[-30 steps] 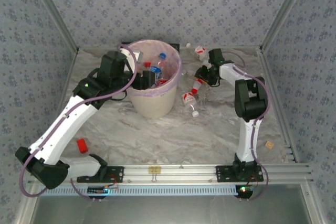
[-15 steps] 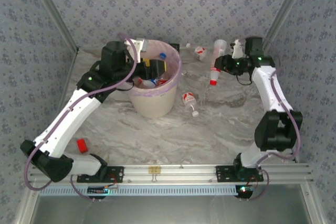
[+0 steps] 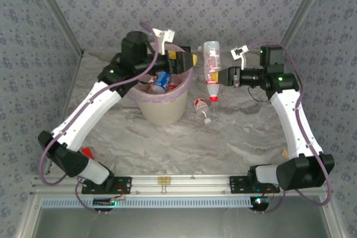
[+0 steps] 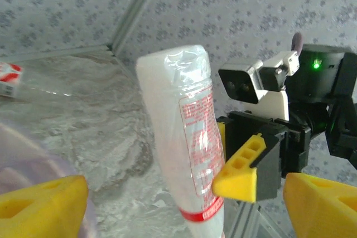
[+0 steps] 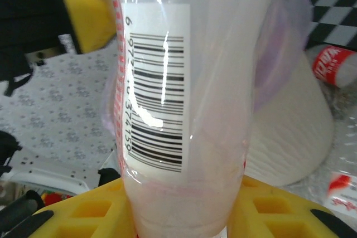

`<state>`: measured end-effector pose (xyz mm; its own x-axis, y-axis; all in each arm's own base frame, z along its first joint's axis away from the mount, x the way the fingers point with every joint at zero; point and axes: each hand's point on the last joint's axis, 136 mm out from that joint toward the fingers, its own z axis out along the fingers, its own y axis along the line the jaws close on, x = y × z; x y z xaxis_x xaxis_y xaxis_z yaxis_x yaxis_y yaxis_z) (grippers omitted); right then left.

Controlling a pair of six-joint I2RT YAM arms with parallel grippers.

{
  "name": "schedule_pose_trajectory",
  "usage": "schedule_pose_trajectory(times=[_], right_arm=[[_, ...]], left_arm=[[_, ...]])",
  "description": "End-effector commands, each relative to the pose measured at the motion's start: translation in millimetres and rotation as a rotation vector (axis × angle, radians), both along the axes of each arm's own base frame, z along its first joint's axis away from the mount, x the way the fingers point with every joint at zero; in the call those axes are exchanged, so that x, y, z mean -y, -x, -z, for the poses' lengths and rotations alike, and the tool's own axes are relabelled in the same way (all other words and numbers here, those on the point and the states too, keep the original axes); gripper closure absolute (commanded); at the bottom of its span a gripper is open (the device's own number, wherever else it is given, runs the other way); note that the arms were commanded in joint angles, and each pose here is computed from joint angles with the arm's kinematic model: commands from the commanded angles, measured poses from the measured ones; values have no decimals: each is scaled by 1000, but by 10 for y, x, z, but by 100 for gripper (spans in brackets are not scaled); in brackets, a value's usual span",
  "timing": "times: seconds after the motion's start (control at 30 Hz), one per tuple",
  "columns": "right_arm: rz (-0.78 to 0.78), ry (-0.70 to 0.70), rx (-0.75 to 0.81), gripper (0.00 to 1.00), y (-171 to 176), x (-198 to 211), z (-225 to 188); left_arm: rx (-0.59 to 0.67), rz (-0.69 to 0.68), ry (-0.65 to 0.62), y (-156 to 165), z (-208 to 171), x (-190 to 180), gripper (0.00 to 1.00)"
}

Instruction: Put the plastic bottles in the bin

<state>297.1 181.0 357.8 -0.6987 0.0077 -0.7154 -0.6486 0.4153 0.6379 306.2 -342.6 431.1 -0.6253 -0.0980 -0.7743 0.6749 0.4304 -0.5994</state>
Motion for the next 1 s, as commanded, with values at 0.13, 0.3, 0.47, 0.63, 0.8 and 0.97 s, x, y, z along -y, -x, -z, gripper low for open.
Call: schedule_pose_trajectory(times=[0.13, 0.3, 0.47, 0.63, 0.8, 0.97], right_arm=[[-81, -58, 64, 61, 189, -164, -283], [-90, -64, 85, 61, 218, -206, -342], [-98, -67, 103, 62, 241, -238, -383], [-100, -69, 105, 63, 226, -254, -390], [-96, -70, 107, 63, 205, -261, -397], [-86, -66, 108, 63, 174, -263, -394]], left_arm=[[16, 98, 8, 115, -48, 325, 11], [8, 101, -8, 88, 2, 415, 14], [4, 109, 0, 81, 4, 468, 25], [-5, 122, 11, 80, 10, 509, 29], [-17, 132, 9, 79, 44, 530, 30], [-17, 127, 8, 71, 39, 528, 46]])
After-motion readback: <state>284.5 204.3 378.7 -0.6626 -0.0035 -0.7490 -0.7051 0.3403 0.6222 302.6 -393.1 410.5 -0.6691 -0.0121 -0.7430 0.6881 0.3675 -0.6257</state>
